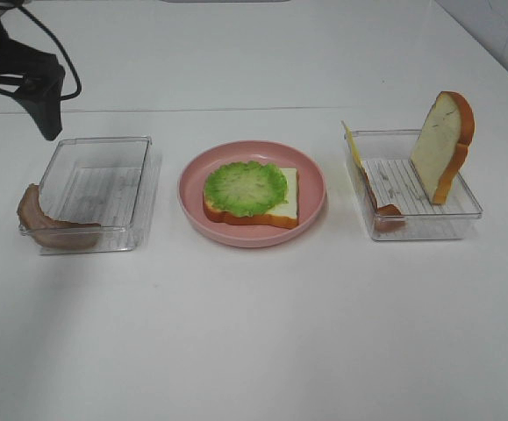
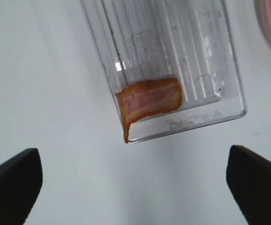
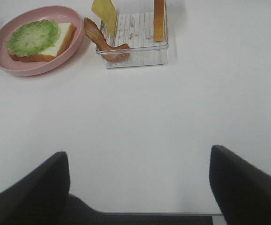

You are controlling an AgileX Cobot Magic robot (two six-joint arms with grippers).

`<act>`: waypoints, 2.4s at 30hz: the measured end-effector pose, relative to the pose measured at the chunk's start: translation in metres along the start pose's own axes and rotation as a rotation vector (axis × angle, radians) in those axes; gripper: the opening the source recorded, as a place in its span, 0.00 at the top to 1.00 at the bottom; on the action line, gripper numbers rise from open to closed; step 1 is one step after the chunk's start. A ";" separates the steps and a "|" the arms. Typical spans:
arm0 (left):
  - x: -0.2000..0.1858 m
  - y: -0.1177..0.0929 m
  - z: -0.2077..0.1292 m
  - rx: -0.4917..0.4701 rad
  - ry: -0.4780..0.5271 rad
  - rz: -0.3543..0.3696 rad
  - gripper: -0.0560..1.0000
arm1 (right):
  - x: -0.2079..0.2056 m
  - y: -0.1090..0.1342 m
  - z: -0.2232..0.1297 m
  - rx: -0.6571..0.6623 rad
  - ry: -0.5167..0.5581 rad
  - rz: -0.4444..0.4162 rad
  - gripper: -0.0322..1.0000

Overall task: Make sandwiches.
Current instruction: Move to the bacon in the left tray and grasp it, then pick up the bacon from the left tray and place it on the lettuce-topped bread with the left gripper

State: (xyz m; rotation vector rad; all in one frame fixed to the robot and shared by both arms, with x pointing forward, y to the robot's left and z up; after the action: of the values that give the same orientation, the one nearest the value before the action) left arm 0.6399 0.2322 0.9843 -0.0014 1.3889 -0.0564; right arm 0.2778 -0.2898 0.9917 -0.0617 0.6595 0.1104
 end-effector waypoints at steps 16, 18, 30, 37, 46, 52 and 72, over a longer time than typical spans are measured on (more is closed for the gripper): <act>0.063 0.031 -0.022 -0.092 0.060 0.004 0.01 | 0.000 0.000 0.000 0.000 0.000 0.000 0.20; 0.070 0.030 -0.021 -0.098 0.061 -0.005 0.01 | 0.000 0.000 0.000 0.000 0.000 0.000 0.20; 0.101 0.029 -0.015 -0.107 0.059 -0.014 0.01 | 0.000 0.000 0.000 0.000 0.000 0.000 0.20; 0.104 0.029 -0.015 -0.107 0.066 -0.014 0.08 | 0.000 0.000 0.000 0.000 0.000 0.000 0.20; 0.104 0.029 -0.015 -0.107 0.066 -0.014 0.33 | 0.000 0.000 0.000 0.000 0.000 0.000 0.20; 0.104 0.029 -0.015 -0.108 0.066 -0.014 0.49 | 0.000 0.000 0.000 0.000 0.000 0.000 0.20; 0.104 0.026 -0.015 -0.098 0.067 -0.036 0.91 | 0.000 0.000 0.000 0.000 0.000 0.000 0.20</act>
State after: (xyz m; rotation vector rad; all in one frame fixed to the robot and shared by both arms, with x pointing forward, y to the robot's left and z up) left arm 0.6446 0.2543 0.8782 -0.1070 1.4577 -0.0180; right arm 0.2778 -0.2898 0.9917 -0.0617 0.6595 0.1104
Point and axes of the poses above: a point on each arm's last joint axis where the gripper is mounted, x pointing out along that axis toward the gripper, y along the wrist's bending axis when the last joint is at zero, z = x × y, the point moved 6 cm from there along x, pointing out along that axis toward the gripper, and after that the axes turned 7 degrees about -x, right-handed, at the moved point
